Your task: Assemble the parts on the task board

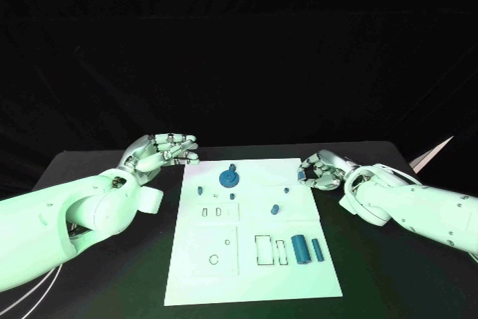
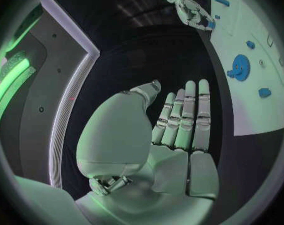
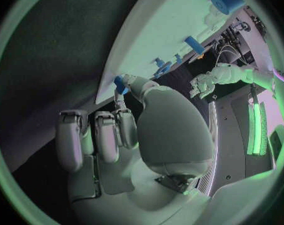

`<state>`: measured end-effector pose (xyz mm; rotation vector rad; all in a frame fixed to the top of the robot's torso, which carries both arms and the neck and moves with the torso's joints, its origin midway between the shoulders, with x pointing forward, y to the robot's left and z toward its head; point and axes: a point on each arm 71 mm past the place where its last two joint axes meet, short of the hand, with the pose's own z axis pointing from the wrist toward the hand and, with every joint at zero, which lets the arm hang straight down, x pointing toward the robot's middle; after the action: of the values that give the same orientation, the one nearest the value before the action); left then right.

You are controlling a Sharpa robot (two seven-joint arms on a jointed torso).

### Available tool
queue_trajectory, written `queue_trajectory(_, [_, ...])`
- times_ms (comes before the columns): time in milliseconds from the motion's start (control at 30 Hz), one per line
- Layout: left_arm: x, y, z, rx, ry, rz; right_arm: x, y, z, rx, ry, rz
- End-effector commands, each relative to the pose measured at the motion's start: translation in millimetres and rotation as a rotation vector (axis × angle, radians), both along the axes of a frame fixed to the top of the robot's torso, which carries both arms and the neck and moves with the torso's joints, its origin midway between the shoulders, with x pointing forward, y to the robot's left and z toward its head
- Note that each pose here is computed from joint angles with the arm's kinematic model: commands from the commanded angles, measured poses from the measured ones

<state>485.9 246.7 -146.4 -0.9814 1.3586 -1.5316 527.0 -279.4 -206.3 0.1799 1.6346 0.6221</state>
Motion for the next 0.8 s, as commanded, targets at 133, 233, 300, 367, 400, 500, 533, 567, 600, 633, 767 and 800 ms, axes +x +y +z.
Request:
queue_trajectory(133, [-0.3, -1.1, 0.7, -0.002, -0.002, -0.006, -0.6, 1, 2.2, 0.007, -0.032, -0.012])
queue_trajectory(233, [-0.3, -1.0, 0.7, -0.002, -0.002, -0.006, -1.9, 2, 2.9, 0.01, -0.036, -0.018])
queue_trajectory(300, [-0.2, -0.9, 0.7, -0.002, -0.002, -0.005, -3.9, 4, 3.3, 0.012, -0.026, -0.023])
queue_trajectory(367, [-0.1, -0.8, 0.6, -0.002, -0.002, -0.005, -6.4, 7, 4.7, 0.014, -0.019, -0.028])
queue_trajectory(400, [0.0, -0.7, 0.6, -0.002, -0.002, -0.005, -8.0, 10, 6.1, 0.017, -0.015, -0.033])
queue_trajectory(500, [0.3, -0.5, 0.4, -0.001, -0.002, -0.004, -13.4, 21, 12.5, 0.027, -0.003, -0.037])
queue_trajectory(533, [0.4, -0.4, 0.4, -0.001, -0.001, -0.003, -15.5, 26, 15.1, 0.031, 0.0, -0.036])
queue_trajectory(567, [0.6, -0.3, 0.3, -0.001, -0.001, -0.003, -17.9, 31, 17.5, 0.033, 0.003, -0.034])
queue_trajectory(600, [0.8, -0.3, 0.2, 0.0, -0.001, -0.002, -20.6, 37, 19.7, 0.036, 0.006, -0.03])
queue_trajectory(633, [1.0, -0.3, 0.1, 0.0, -0.001, -0.002, -23.6, 44, 21.8, 0.038, 0.008, -0.024])
queue_trajectory(767, [2.0, -0.4, -0.4, 0.001, 0.0, 0.0, -35.1, 72, 28.0, 0.044, 0.013, 0.008])
queue_trajectory(800, [2.5, -0.6, -0.5, 0.001, 0.001, 0.0, -38.9, 82, 29.7, 0.044, 0.013, 0.023])
